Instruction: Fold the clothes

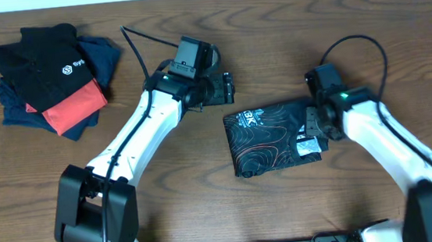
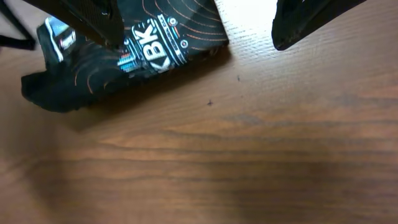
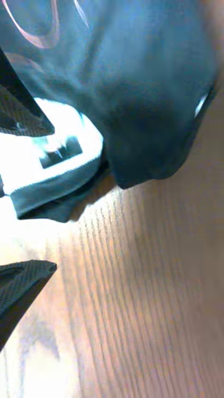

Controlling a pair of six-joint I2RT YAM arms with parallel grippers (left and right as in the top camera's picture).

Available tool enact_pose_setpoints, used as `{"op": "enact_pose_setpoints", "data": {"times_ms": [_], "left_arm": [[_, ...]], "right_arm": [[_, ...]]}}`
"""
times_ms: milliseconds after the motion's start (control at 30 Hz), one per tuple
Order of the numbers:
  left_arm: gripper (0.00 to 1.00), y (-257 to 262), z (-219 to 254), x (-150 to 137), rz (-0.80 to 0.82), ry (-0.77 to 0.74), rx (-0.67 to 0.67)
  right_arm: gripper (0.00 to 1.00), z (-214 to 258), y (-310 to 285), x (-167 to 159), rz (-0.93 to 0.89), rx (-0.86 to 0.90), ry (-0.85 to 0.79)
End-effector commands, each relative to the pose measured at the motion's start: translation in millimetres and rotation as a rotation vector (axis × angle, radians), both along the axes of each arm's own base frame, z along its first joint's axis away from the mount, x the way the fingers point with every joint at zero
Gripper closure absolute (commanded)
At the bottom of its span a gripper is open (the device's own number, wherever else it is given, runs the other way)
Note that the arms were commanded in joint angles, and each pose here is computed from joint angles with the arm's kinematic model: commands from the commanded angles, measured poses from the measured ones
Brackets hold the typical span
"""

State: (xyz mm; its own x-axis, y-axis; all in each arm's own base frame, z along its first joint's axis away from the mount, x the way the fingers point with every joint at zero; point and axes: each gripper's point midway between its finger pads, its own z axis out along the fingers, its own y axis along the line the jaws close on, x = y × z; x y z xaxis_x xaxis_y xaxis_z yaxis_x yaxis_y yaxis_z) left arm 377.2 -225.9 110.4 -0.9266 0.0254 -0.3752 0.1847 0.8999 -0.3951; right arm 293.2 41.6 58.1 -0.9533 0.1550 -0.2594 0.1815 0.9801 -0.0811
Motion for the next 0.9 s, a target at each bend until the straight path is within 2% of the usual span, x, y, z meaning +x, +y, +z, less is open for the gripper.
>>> {"op": "enact_pose_setpoints", "data": {"times_ms": [0, 100, 233, 333, 433, 733, 867], "left_arm": [[0.22, -12.5, -27.0, -12.1, -0.088, 0.082, -0.024], [0.20, -17.6, -42.3, -13.7, -0.107, 0.118, -0.037], [0.19, -31.5, -45.3, -12.6, -0.252, 0.059, -0.071], [0.19, -27.7, -58.4, -12.3, -0.244, 0.078, -0.042], [0.22, -22.0, -76.1, -28.3, -0.225, 0.179, -0.016], [0.23, -2.5, -116.8, -91.5, -0.137, 0.516, 0.086], [0.34, 7.8, -116.5, -115.8, -0.134, 0.618, 0.131]], "right_arm": [[0.36, 30.1, 0.0, 5.5, -0.012, 0.034, -0.095], [0.29, 47.7, -0.4, 3.6, -0.010, 0.047, -0.147], [0.29, 51.1, 13.9, -6.4, 0.016, 0.134, -0.123], [0.30, 46.9, 33.3, -17.1, 0.048, 0.242, -0.064], [0.32, 39.3, 38.1, -30.1, 0.052, 0.272, 0.003], [0.34, 6.7, 42.5, -58.9, 0.060, 0.282, 0.134], [0.36, -12.6, 50.7, -73.1, 0.072, 0.310, 0.174]]}}
